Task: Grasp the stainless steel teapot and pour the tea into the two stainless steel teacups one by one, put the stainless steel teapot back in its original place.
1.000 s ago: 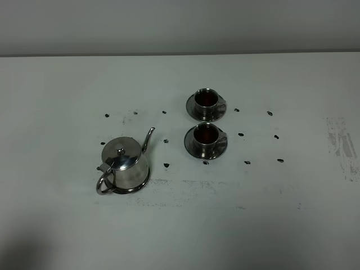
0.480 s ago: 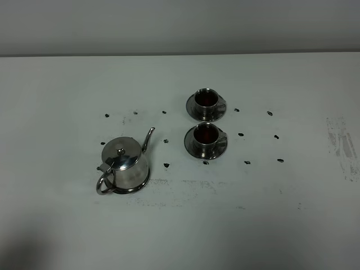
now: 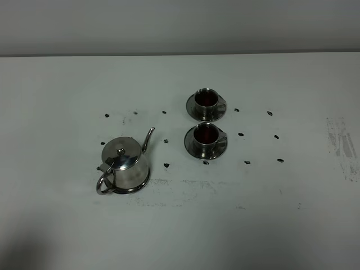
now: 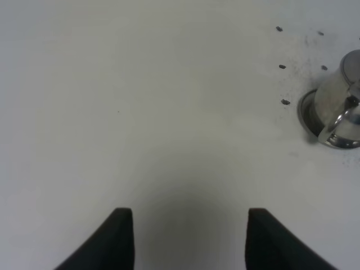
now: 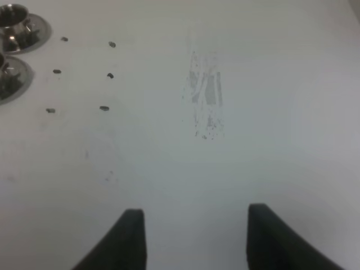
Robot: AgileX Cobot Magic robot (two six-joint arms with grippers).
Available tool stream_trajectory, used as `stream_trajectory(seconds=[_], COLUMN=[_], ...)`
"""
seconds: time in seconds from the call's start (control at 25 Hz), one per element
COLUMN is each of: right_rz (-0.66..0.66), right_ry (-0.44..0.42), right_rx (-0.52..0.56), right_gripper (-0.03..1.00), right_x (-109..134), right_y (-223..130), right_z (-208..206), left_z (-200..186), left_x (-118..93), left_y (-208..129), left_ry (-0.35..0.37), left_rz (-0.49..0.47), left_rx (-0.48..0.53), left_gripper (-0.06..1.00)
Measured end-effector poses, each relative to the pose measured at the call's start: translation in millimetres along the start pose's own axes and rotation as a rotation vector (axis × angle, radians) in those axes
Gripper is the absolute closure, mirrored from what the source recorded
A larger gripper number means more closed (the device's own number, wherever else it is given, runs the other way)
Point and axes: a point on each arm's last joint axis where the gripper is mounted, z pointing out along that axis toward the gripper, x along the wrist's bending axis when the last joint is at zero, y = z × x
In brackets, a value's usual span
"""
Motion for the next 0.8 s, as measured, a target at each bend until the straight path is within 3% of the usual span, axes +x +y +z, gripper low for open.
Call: stream_trajectory(seconds=[0.8], right_rz=[0.0], right_ry=[0.0], right_rx=[0.0], right_gripper=[0.57], right_x=[0.0], right_y=[0.0], right_z=[0.0], left_z=[0.0], left_x=[0.0], left_y=[0.0], left_ry=[0.0], left_rz=[0.0], left_rx=[0.0], left_gripper=[0.51])
